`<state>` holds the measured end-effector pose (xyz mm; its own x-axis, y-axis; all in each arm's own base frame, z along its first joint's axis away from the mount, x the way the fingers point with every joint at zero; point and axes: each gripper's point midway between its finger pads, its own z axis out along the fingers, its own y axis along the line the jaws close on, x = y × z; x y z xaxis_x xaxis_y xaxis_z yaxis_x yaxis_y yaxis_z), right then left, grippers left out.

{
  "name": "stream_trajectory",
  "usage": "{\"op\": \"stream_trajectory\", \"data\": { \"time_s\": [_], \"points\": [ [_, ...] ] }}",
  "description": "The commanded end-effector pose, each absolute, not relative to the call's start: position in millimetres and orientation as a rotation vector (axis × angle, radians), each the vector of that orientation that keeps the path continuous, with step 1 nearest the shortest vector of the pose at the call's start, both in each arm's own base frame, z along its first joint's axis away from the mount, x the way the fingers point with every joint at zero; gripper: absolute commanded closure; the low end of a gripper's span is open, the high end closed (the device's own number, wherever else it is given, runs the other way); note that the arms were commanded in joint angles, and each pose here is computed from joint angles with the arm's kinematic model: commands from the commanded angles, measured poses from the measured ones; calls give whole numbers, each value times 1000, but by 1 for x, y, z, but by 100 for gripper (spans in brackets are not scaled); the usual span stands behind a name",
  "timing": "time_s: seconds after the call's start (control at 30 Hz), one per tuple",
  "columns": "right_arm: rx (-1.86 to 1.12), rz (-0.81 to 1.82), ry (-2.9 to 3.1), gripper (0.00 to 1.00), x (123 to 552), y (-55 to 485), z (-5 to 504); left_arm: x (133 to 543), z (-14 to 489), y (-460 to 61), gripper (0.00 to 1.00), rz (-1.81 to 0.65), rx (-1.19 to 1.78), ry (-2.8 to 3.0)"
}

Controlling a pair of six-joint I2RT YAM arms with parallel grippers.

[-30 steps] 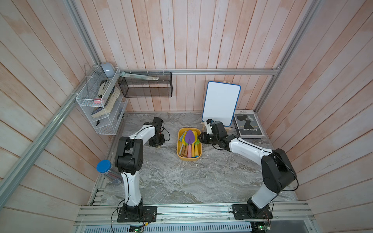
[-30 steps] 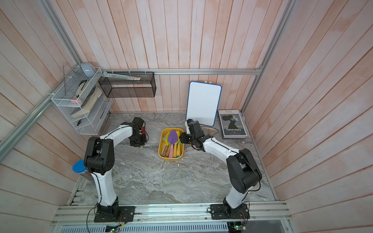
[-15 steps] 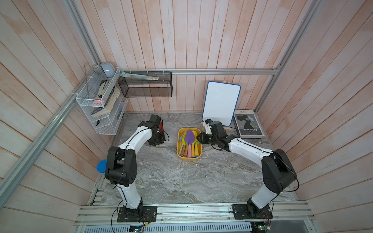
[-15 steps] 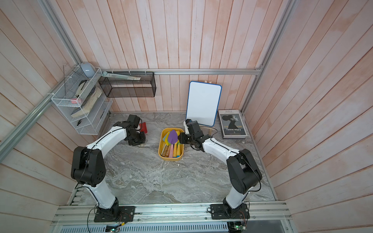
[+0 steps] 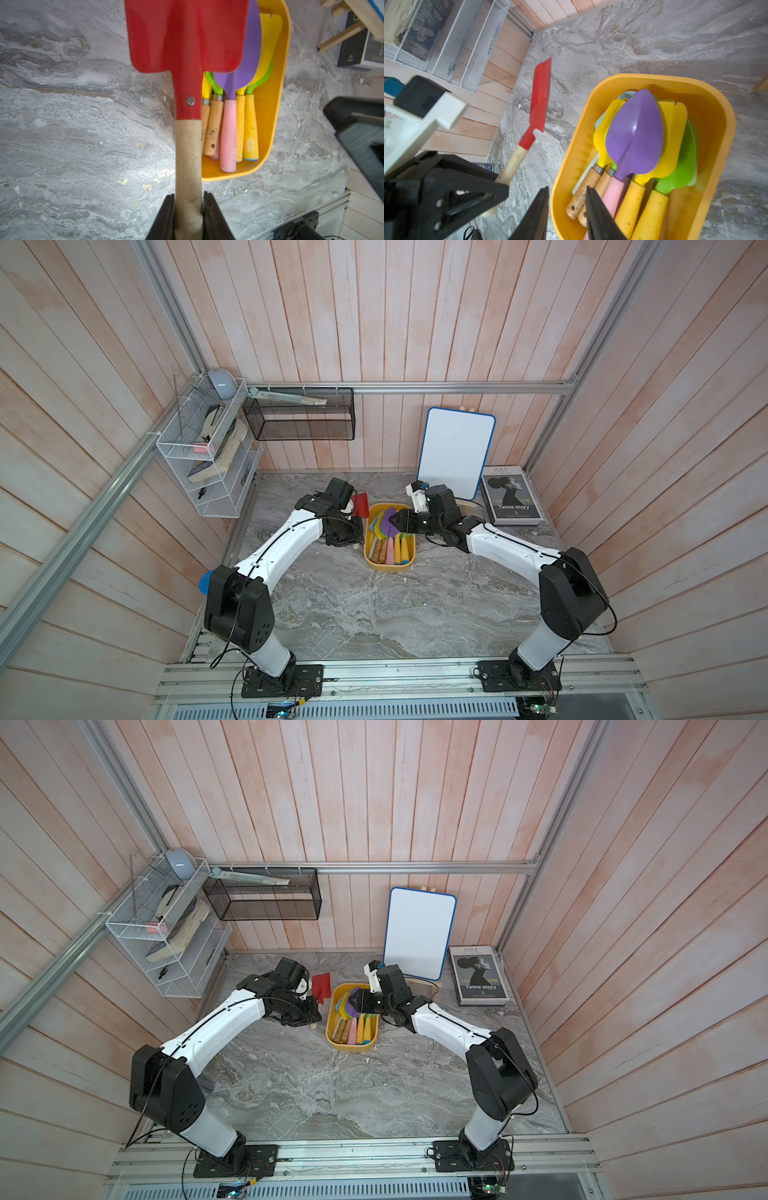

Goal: Put the shovel into the storage box
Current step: Pick up the shovel from the center of the board, then place the shovel in the storage box.

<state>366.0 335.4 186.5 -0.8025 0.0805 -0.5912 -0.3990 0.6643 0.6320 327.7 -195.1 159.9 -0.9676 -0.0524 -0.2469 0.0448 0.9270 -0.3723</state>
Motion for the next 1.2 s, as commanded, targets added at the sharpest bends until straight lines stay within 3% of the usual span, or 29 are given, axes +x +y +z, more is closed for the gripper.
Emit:
{"op": "stream_trajectory", "data": {
  "time_s": [0.0,0.37,0.7,1.17],
  "points": [
    [-260,1155,2210,65,366,348,218,317,174,-207,100,-621,11,2807],
    [-238,1223,2203,66,367,359,218,307,168,-229,100,-633,55,2818],
    [-165,1060,2284,68,380,350,198,306,170,-237,100,-636,67,2807],
    [-151,1021,2319,69,386,353,182,304,179,-242,100,-646,80,2792]
  ]
}}
